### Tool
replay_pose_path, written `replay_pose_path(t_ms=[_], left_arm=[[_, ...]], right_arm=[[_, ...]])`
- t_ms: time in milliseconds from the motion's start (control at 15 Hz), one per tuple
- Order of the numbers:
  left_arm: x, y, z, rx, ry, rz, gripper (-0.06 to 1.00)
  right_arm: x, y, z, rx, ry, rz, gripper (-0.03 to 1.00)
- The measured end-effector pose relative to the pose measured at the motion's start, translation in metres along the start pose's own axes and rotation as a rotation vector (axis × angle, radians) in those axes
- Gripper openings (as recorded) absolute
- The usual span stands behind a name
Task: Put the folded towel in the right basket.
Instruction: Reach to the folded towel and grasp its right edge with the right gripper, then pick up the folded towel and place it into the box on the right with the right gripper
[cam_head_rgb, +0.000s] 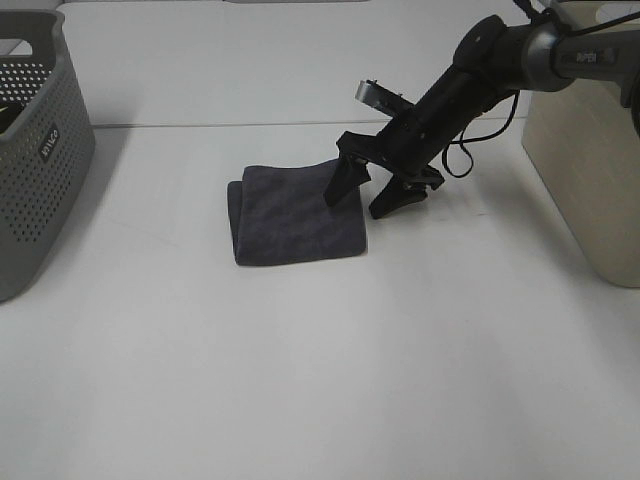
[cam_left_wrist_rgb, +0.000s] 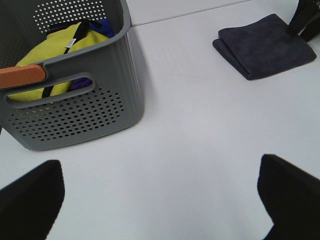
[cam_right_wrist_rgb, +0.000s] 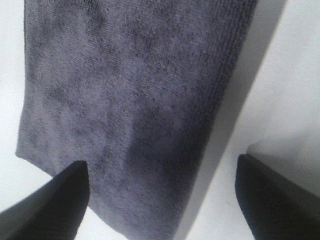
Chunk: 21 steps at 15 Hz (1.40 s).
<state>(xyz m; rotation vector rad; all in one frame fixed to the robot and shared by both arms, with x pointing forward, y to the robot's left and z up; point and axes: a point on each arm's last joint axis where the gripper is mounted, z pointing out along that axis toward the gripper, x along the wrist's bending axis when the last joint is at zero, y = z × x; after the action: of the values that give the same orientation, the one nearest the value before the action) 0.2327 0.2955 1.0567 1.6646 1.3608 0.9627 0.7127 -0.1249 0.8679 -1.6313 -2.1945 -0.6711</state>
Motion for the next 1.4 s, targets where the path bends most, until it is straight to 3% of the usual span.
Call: replay_pose_path(t_ms=[133,267,333,467,533,600,800,1000,1067,1267,1400], left_arm=[[0.0,0.0,0.0,0.0,0.0,0.0,0.99],[0.0,0.0,0.0,0.0,0.0,0.0,0.99],[0.0,0.0,0.0,0.0,0.0,0.0,0.99],[0.0,0.0,0.0,0.0,0.0,0.0,0.99],[0.0,0.0,0.0,0.0,0.0,0.0,0.99],[0.0,0.0,0.0,0.0,0.0,0.0,0.99],[0.0,0.0,0.0,0.0,0.0,0.0,0.99],[0.0,0.0,0.0,0.0,0.0,0.0,0.99],[0.0,0.0,0.0,0.0,0.0,0.0,0.99],[0.0,0.0,0.0,0.0,0.0,0.0,0.99],[0.0,0.0,0.0,0.0,0.0,0.0,0.99]], right_arm=[[0.001,0.001,0.009,-0.016,0.075,0.026,0.72],[0.0,0.002,0.015,-0.035,0.108,0.041,0.61],[-0.001,0.002,0.016,-0.043,0.105,0.039,0.51],[-0.002,0.004,0.016,-0.058,0.1,0.033,0.19],[-0.001,0.004,0.016,-0.058,0.1,0.033,0.09],[-0.001,0.004,0.016,-0.059,0.101,0.037,0.05],[0.003,0.007,0.009,-0.07,0.1,0.045,0.04],[0.024,0.015,-0.027,-0.122,0.094,-0.009,0.04],[0.051,0.019,-0.073,-0.184,0.063,-0.092,0.04],[0.085,0.013,-0.142,-0.264,-0.037,-0.198,0.04],[0.103,0.002,-0.189,-0.319,-0.147,-0.246,0.04]])
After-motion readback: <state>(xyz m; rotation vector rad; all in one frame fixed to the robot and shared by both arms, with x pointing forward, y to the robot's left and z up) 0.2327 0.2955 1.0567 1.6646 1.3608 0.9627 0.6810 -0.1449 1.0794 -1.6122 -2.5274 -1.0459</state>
